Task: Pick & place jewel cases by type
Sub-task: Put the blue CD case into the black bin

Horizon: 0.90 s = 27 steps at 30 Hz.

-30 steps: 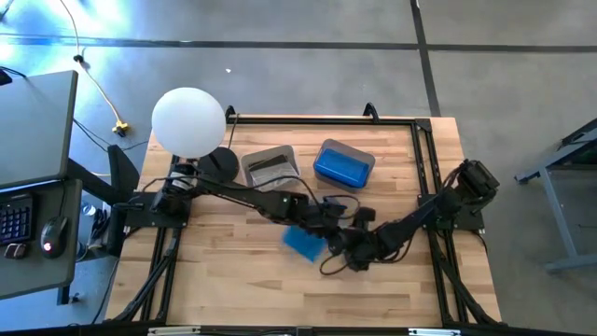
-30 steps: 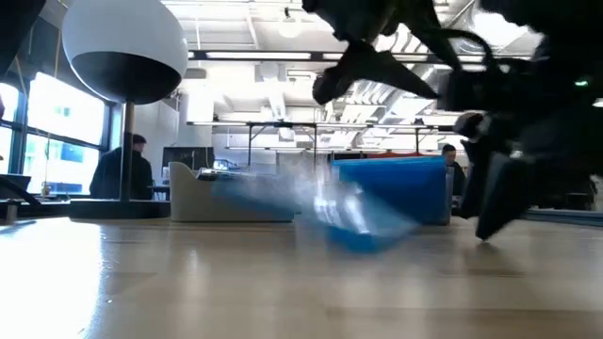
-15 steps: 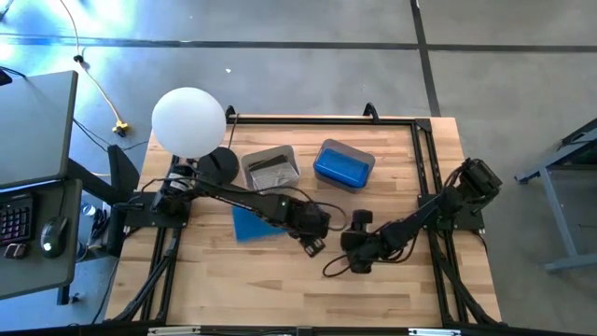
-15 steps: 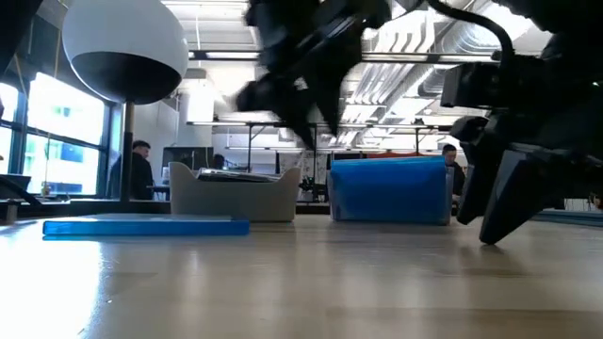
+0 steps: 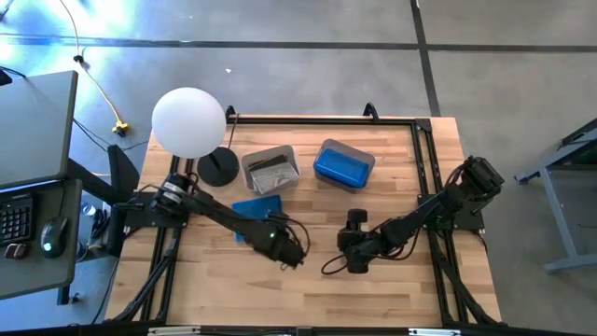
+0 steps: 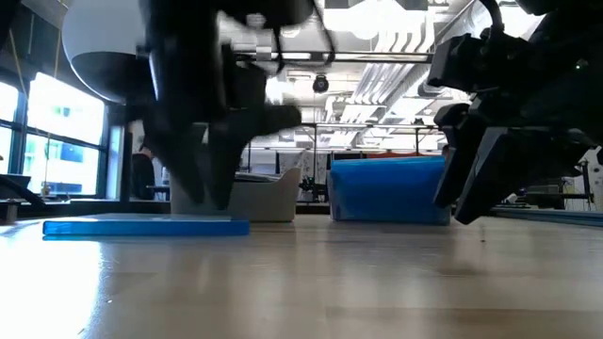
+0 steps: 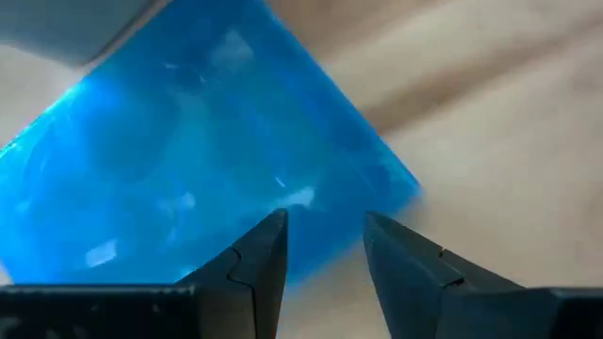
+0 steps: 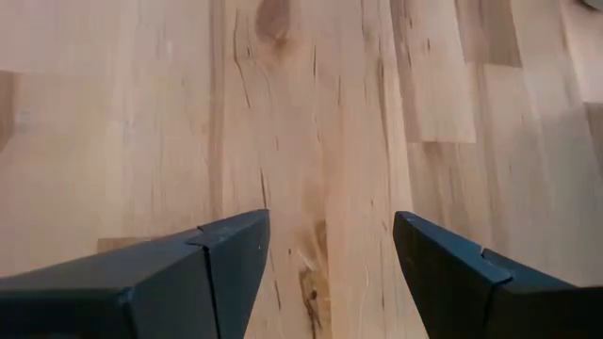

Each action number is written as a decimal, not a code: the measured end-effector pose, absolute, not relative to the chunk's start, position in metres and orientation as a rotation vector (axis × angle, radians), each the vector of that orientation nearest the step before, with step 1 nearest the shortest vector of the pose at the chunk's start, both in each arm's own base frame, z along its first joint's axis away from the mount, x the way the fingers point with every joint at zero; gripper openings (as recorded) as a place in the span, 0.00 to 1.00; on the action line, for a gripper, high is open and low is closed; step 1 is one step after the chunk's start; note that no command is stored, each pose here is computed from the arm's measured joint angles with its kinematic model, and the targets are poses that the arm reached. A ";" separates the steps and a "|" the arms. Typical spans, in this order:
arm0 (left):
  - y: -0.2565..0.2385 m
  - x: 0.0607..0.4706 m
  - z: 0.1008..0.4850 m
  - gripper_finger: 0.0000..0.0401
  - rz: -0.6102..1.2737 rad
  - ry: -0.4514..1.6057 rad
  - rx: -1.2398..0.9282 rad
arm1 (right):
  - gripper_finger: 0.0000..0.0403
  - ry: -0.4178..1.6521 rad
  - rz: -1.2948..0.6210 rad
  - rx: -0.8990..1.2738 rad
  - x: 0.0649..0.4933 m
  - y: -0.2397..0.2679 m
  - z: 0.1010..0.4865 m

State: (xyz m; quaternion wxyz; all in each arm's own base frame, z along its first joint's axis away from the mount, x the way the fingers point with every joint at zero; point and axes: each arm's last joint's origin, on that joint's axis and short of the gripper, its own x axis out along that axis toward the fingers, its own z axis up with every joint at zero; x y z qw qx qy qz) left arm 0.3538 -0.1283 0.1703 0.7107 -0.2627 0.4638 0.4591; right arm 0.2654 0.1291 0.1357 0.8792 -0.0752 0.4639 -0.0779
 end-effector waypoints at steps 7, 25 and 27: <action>-0.109 0.352 0.136 0.34 1.054 0.866 -0.682 | 0.55 0.915 -0.173 -0.236 0.271 0.126 0.138; -0.135 0.395 0.193 0.24 0.576 0.775 -0.568 | 0.55 0.974 -0.082 -0.436 0.284 0.096 0.138; -0.137 0.387 0.205 0.22 0.621 0.839 -0.506 | 0.55 0.954 -0.051 -0.481 0.285 0.097 0.139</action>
